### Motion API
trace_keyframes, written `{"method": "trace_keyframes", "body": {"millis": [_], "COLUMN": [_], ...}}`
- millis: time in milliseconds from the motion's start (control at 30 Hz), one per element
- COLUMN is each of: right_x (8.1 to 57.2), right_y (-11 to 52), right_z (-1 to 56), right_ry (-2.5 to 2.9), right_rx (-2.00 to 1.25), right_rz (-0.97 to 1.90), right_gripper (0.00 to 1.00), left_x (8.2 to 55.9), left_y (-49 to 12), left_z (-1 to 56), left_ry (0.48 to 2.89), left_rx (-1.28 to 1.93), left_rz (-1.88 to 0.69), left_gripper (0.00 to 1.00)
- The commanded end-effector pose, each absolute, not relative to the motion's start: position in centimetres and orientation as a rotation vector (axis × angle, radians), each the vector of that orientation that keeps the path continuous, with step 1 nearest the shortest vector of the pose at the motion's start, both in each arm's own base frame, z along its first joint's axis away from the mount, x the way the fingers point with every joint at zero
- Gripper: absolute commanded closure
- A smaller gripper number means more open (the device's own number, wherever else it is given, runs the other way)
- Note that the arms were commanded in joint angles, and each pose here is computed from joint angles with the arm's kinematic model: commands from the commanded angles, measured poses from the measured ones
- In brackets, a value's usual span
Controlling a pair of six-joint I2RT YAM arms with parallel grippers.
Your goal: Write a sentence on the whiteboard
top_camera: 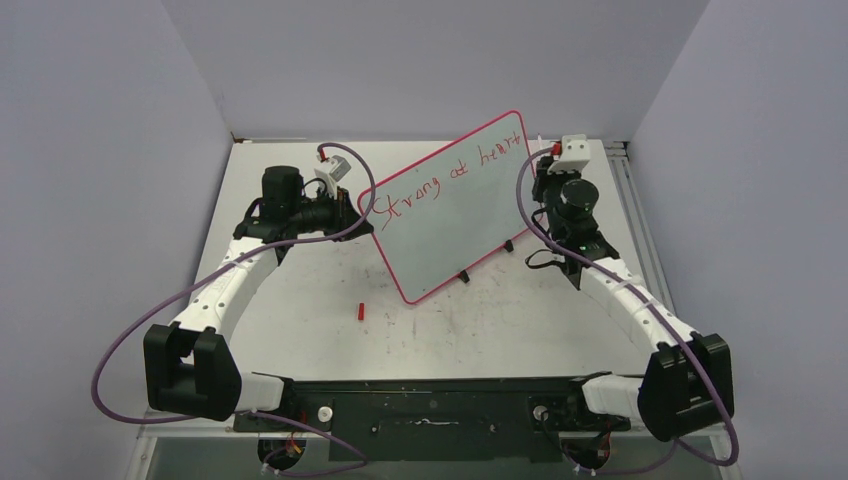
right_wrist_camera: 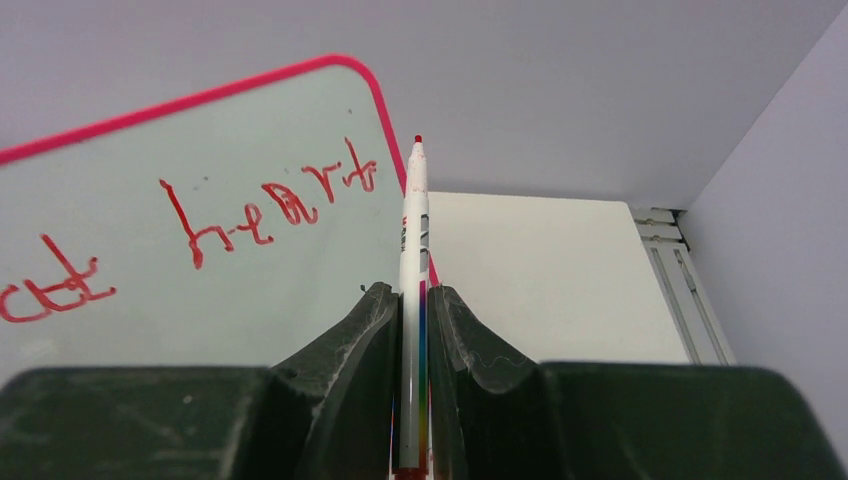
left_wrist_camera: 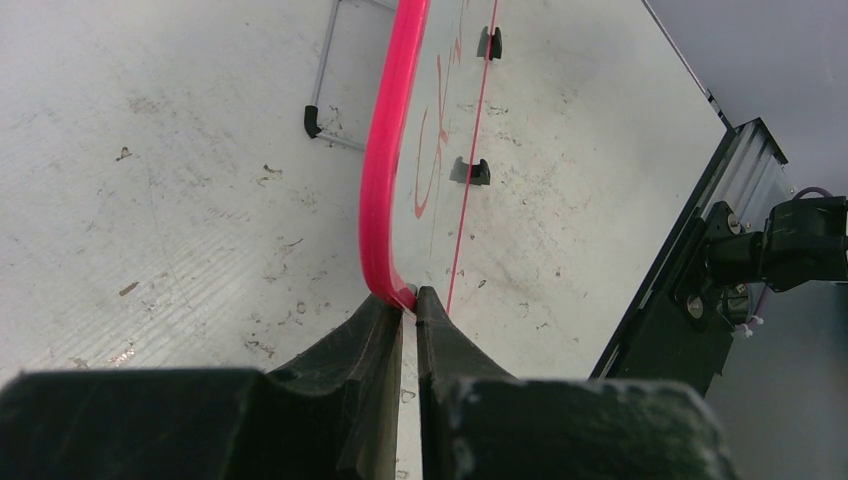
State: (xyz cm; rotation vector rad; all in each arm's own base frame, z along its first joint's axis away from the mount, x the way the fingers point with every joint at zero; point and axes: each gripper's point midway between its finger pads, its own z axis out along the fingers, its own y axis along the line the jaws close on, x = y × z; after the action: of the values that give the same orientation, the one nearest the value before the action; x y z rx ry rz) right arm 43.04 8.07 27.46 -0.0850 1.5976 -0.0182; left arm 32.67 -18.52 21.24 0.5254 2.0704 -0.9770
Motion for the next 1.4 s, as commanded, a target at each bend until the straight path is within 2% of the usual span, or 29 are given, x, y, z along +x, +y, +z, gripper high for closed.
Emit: {"method": "trace_keyframes", "body": {"millis": [0, 367, 567, 1000, 1167, 1367], "right_x": [41.1, 35.5, 32.5, 24.9, 22.0, 21.7], "right_y": [7.8, 10.4, 14.0, 22.9, 26.4, 28.5], "right_z": [30.3, 33.9, 33.5, 27.1, 23.6, 20.7], "right_ry": [1.536, 1.507, 1.535, 1.643, 1.676, 1.712], "right_rx": [-0.035, -0.093, -0.182, -0.467, -0.576, -0.622], "right_rz": [0.029, 0.205, 0.386, 0.692, 0.689, 0.618], "right_gripper": [0.95, 0.95, 0.95, 0.95, 0.95, 0.95], "left_x": [33.2, 32.9, 32.8, 32.7, 32.7, 32.7], "left_y": [-18.5, -18.7, -18.6, -18.9, -19.0, -19.0], "left_z": [23.0, 23.2, 22.8, 23.2, 23.0, 23.1], "left_ry": [2.011, 1.999, 2.009, 1.999, 1.999, 1.994], "left_rx": [0.546, 0.553, 0.549, 0.547, 0.546, 0.549], "left_rz": [-0.943, -0.958, -0.948, -0.945, -0.946, -0.945], "left_gripper": [1.00, 1.00, 1.00, 1.00, 1.00, 1.00]}}
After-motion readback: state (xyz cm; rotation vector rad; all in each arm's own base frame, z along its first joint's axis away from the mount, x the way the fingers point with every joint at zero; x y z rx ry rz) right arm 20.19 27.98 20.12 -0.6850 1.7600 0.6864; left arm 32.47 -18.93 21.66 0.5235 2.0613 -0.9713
